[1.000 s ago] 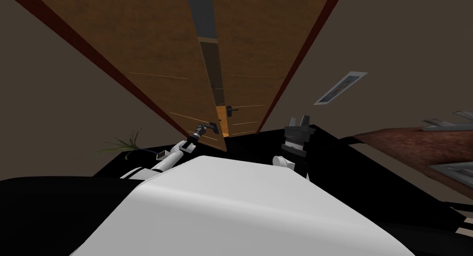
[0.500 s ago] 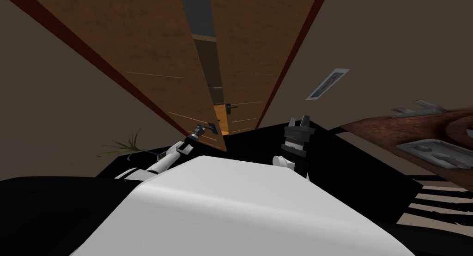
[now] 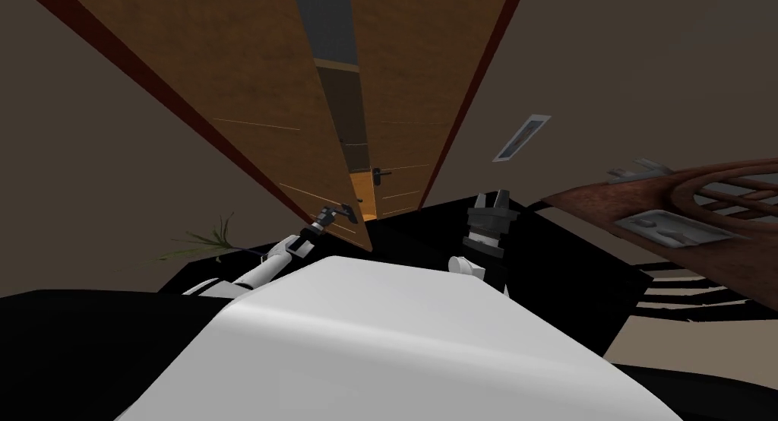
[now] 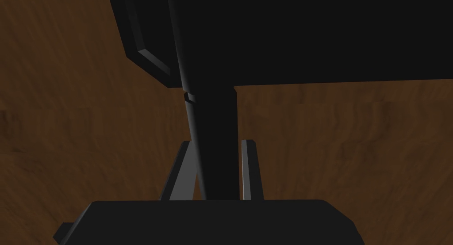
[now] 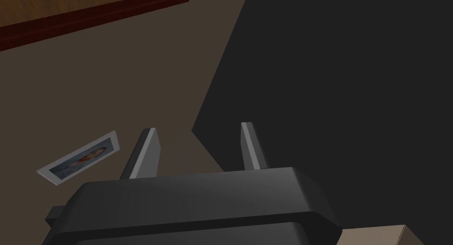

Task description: Pull the door open

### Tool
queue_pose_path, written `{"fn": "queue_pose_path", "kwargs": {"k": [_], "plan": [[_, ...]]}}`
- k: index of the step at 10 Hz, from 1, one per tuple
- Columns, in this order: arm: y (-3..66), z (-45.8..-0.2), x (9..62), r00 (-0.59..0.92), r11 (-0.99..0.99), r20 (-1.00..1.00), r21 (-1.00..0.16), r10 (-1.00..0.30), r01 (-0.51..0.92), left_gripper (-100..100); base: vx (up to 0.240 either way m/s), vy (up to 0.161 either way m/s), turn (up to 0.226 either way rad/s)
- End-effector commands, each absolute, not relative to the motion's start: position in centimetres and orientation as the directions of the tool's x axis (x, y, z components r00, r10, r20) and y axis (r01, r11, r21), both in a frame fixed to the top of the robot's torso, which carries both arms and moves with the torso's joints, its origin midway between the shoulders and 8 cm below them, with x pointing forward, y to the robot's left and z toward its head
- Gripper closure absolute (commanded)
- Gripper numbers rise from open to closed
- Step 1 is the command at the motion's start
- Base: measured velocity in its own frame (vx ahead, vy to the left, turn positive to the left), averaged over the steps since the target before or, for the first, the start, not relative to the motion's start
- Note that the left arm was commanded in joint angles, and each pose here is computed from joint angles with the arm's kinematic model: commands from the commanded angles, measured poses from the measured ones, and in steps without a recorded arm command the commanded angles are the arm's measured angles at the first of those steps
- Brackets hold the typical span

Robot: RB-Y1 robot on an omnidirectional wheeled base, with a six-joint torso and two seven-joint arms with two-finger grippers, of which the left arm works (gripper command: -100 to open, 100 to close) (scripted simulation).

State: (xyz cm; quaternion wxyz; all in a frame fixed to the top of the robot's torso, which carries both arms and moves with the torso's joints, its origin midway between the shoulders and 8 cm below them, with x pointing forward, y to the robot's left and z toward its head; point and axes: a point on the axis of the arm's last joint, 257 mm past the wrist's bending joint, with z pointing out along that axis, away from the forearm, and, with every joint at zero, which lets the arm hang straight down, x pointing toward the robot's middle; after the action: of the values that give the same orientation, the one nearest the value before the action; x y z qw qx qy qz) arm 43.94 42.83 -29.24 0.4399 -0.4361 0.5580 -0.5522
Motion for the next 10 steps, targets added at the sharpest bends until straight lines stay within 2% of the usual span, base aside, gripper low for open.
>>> {"fn": "queue_pose_path", "kwargs": {"k": [1, 7, 10], "plan": [[42.8, -29.2, 43.5, -0.247, 0.009, -0.008, -1.0, -0.969, 0.0, 100, -0.14, 0.048, -0.142], [42.5, -29.3, 41.9, -0.302, 0.002, -0.002, -1.0, -0.953, 0.001, 100, -0.211, 0.127, -0.167], [43.1, -29.0, 41.8, -0.302, 0.008, -0.009, -1.0, -0.953, 0.003, 100, -0.18, 0.106, -0.089]]}}
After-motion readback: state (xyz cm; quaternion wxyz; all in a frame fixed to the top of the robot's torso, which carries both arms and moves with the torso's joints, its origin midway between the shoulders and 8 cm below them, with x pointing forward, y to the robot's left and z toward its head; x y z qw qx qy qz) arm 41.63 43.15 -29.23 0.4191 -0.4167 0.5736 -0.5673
